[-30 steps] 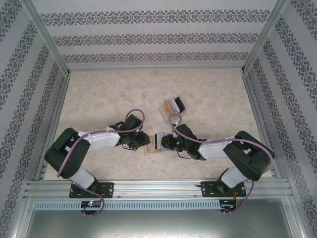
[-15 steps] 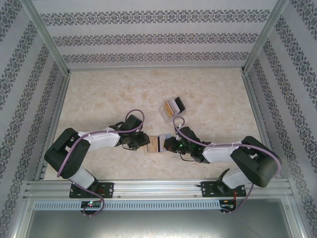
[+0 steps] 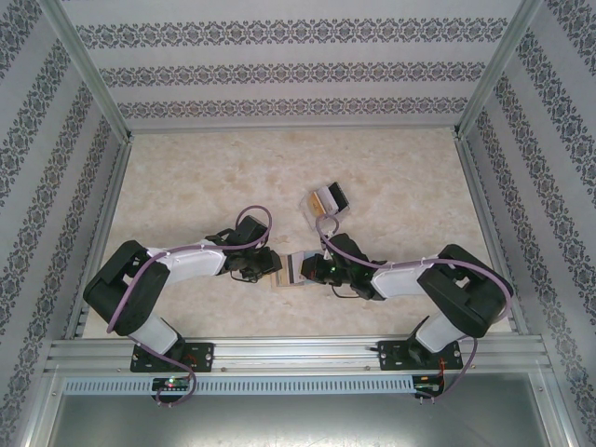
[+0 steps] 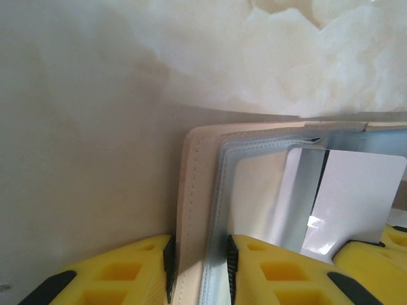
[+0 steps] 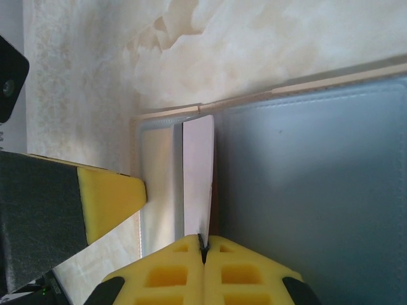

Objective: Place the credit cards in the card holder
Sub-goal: Insert the credit card into the card slot.

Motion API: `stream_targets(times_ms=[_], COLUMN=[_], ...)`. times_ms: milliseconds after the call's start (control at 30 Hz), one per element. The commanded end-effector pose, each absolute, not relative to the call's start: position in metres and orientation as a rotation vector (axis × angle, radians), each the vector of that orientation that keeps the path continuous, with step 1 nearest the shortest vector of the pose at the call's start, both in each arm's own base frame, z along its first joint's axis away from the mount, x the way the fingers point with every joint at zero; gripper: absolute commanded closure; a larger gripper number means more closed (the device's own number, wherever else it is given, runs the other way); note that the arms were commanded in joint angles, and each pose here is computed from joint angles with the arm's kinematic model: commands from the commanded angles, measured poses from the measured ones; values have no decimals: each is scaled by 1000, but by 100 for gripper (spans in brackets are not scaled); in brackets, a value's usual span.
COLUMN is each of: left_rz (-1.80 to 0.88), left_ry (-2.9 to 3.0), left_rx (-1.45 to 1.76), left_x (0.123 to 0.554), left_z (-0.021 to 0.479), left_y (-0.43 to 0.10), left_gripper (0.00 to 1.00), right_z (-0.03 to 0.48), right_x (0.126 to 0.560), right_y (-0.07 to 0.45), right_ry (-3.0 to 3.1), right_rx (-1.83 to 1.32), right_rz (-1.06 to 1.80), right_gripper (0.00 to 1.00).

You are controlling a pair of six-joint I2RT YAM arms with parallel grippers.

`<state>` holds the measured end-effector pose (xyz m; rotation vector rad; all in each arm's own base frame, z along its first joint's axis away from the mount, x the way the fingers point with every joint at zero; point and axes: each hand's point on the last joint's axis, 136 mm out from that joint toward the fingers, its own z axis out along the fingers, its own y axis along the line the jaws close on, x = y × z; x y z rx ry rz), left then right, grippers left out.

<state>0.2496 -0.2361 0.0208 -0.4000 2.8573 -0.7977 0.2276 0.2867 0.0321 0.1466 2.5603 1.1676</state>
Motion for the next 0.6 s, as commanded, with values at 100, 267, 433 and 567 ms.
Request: stream_targets(times_ms=[100,267,433,567], left_rz=[-797,-776,-762,-765], left_ry=[2857,2859,2862,2865], left_rx=[-370,-376,-375,-375], left_x=[246,245,244,245], left_z=[14,14,14,13], left_y=[-243,-240,-238,-239], left_gripper=[70,71,72,72], right_z=[12,13,19,21], right_x=[212,214,213,214], right_y=[291,279,267,264], right_ry=[2686,2696,2710,2708], right_rx=[102,99,64,47], right_rz=[1109,1019,918,908], right_gripper=[91,81,71,71])
